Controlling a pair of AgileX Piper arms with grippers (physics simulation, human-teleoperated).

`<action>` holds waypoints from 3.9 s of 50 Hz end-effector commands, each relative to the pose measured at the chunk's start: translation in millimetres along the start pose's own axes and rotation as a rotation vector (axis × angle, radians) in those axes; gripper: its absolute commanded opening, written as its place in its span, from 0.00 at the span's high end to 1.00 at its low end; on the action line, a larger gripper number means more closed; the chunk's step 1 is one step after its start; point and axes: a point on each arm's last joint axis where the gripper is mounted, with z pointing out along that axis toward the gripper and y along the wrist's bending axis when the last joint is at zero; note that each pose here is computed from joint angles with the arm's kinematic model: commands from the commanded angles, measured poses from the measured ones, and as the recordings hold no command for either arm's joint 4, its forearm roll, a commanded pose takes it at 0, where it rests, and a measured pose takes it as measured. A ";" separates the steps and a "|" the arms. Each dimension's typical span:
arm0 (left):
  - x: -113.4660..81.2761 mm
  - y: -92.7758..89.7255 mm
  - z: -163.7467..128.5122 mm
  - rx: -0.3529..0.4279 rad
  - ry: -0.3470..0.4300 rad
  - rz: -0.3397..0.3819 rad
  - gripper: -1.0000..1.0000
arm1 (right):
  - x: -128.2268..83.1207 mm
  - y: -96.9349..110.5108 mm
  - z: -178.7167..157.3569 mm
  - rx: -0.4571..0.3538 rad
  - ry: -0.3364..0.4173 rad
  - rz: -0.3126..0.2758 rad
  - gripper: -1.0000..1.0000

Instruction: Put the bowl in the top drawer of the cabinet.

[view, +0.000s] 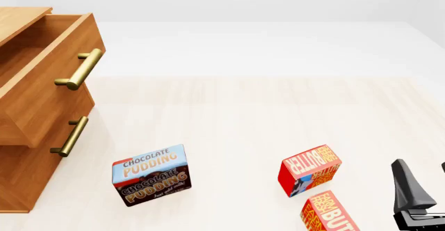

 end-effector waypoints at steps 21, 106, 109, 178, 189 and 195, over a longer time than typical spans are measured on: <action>-2.2 -6.1 -12.3 0.058 -0.024 -0.021 1.00 | -1.7 0.1 0.0 -0.001 -0.017 -0.003 0.00; -46.3 31.5 68.7 -0.382 -0.063 -0.259 1.00 | -1.6 0.2 0.0 -0.005 -0.017 -0.003 0.00; -53.8 28.1 72.2 -0.407 -0.064 -0.260 1.00 | -1.7 0.3 0.0 -0.006 -0.018 -0.002 0.00; -79.3 56.1 106.6 -0.764 0.110 -0.163 1.00 | -2.0 0.4 0.0 -0.007 -0.021 0.003 0.00; -93.3 69.3 116.8 -0.815 0.109 -0.148 1.00 | -2.0 0.4 0.0 -0.008 -0.021 0.002 0.00; -98.0 74.0 120.2 -0.830 0.110 -0.140 1.00 | -2.0 0.5 0.0 -0.009 -0.022 0.004 0.00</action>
